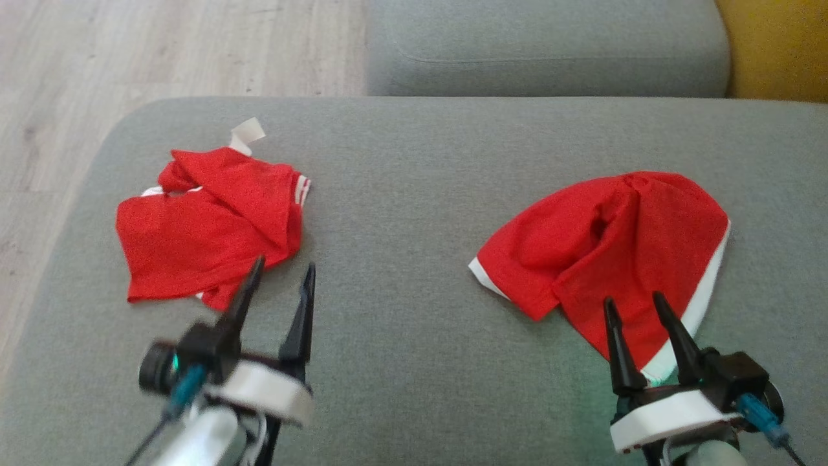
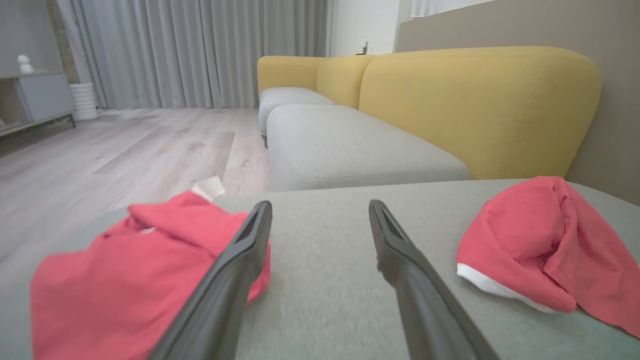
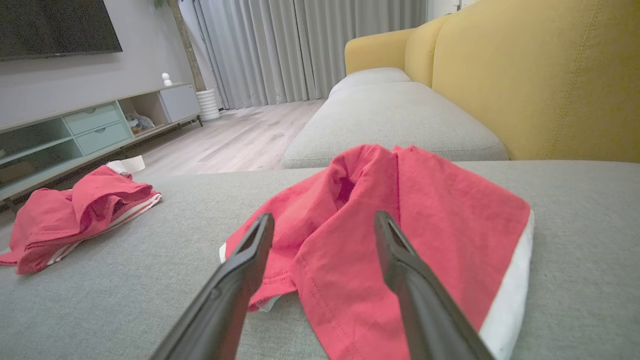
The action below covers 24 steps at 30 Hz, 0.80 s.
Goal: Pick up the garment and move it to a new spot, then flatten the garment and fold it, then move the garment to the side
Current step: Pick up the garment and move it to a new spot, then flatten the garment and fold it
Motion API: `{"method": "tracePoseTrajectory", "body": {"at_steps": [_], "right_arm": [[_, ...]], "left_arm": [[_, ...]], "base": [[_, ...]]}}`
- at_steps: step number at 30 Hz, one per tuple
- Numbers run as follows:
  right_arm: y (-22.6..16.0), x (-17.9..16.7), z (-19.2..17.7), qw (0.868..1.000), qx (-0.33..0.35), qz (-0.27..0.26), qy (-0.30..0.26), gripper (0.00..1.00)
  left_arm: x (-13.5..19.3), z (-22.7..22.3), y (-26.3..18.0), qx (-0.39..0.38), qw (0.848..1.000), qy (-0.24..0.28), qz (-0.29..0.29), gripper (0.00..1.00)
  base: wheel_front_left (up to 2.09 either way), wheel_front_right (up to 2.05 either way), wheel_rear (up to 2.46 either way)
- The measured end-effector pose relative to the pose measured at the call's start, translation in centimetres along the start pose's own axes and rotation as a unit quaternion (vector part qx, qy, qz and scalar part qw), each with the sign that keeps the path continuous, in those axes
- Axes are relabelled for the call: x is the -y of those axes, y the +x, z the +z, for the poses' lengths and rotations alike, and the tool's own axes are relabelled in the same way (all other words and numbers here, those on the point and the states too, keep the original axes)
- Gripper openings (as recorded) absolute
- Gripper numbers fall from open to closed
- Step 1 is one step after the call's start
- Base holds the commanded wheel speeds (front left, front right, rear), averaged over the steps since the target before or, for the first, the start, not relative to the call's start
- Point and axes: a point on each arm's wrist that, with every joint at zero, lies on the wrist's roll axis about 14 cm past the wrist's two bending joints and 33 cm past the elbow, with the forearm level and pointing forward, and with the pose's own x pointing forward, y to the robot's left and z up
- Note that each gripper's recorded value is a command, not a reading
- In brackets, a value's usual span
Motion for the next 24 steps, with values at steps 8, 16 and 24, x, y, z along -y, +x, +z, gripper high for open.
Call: {"method": "tracePoseTrajectory", "body": {"at_steps": [8, 16, 24], "right_arm": [[0.1, 0.1, -0.8, 1.000, -0.015, 0.004, -0.024, 1.00], [-0.6, 1.7, -5.9, 0.987, -0.136, -0.006, -0.081, 1.00], [0.3, 1.4, -9.0, 0.966, -0.222, 0.015, -0.129, 1.00]], "left_arm": [[-0.7, -0.7, -2.4, 0.004, 0.999, -0.016, 0.032, 1.00], [-0.4, -1.2, -1.8, 0.001, 0.999, -0.027, 0.024, 1.00], [-0.9, -2.2, -1.3, -0.010, 0.999, -0.033, 0.028, 1.00]], "base": [[0.00, 0.00, 0.00], [0.00, 0.00, 0.00], [0.00, 0.00, 0.00]]}}
